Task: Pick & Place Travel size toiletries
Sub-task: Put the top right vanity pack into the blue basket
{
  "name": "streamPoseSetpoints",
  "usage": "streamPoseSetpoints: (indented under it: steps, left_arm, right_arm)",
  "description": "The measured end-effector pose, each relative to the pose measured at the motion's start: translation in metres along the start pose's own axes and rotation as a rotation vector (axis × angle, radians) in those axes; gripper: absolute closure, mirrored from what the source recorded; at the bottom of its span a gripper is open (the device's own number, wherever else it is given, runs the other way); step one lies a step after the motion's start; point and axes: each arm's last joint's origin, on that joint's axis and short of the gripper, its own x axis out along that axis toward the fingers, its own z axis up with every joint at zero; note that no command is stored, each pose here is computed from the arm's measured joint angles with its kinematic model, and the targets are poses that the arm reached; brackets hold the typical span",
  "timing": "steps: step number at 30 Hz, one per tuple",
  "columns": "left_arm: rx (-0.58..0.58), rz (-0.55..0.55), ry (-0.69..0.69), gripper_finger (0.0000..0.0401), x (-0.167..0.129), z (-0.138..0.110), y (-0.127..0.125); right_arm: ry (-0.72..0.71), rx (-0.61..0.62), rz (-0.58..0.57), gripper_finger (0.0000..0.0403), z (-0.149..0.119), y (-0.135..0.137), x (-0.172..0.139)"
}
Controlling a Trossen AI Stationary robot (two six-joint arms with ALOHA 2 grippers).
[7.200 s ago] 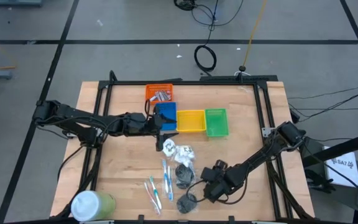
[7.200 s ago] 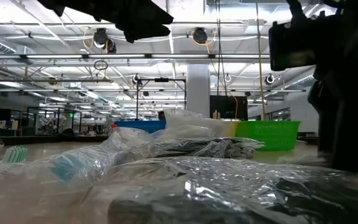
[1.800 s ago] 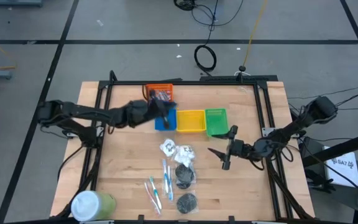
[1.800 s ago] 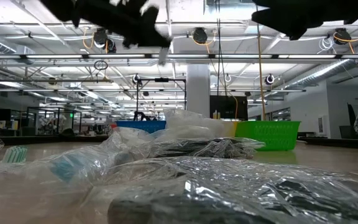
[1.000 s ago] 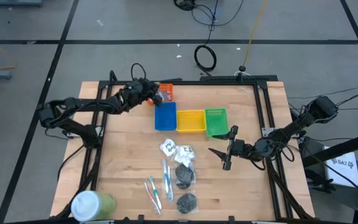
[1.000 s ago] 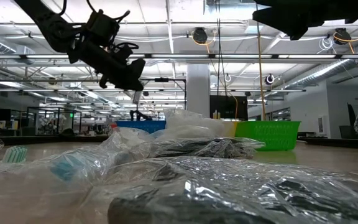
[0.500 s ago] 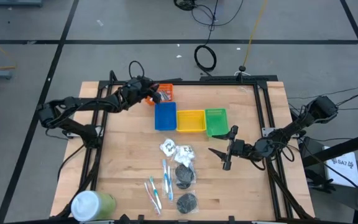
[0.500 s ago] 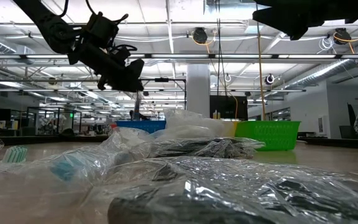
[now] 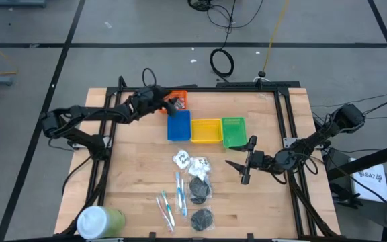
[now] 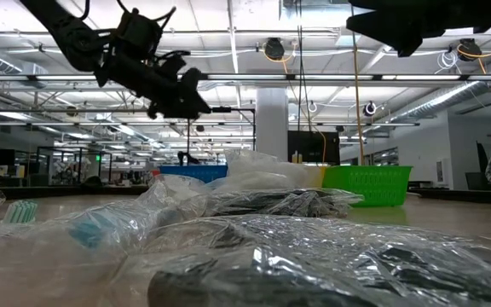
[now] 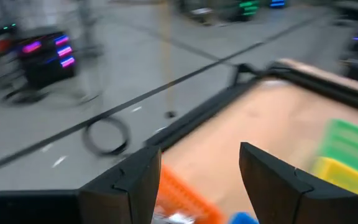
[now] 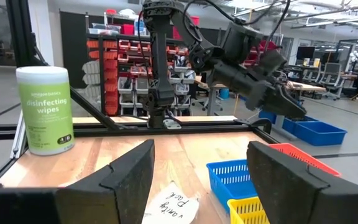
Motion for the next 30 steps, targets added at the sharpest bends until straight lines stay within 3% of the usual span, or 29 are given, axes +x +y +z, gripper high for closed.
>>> streamPoseSetpoints:
  steps: [3, 7, 11, 16, 22, 30]
  left_arm:
    - [0.057, -0.130, -0.016, 0.0196, -0.002, 0.001, -0.015]
    - [0.113, -0.226, -0.012, 0.0208, -0.007, -0.002, -0.038]
    - [0.135, -0.310, -0.028, 0.0215, -0.015, -0.004, -0.061]
    - [0.131, -0.389, -0.121, 0.0207, -0.023, 0.002, -0.081]
    - [0.102, -0.438, -0.197, 0.0197, -0.031, 0.009, -0.092]
    - [0.129, -0.522, -0.144, 0.0206, -0.052, 0.009, -0.108]
  right_arm:
    - [0.014, -0.014, 0.002, 0.0161, -0.002, 0.000, 0.000]
    - [0.048, -0.006, 0.005, 0.0161, -0.006, 0.001, 0.000]
    - [0.184, -0.001, 0.032, 0.0161, -0.016, 0.010, 0.008]
    - [0.443, -0.139, 0.024, 0.0161, -0.028, 0.039, 0.046]
    - [0.688, -0.186, 0.078, 0.0161, -0.049, 0.056, 0.101]
    - [0.748, -0.179, -0.007, 0.0161, -0.068, 0.044, 0.122]
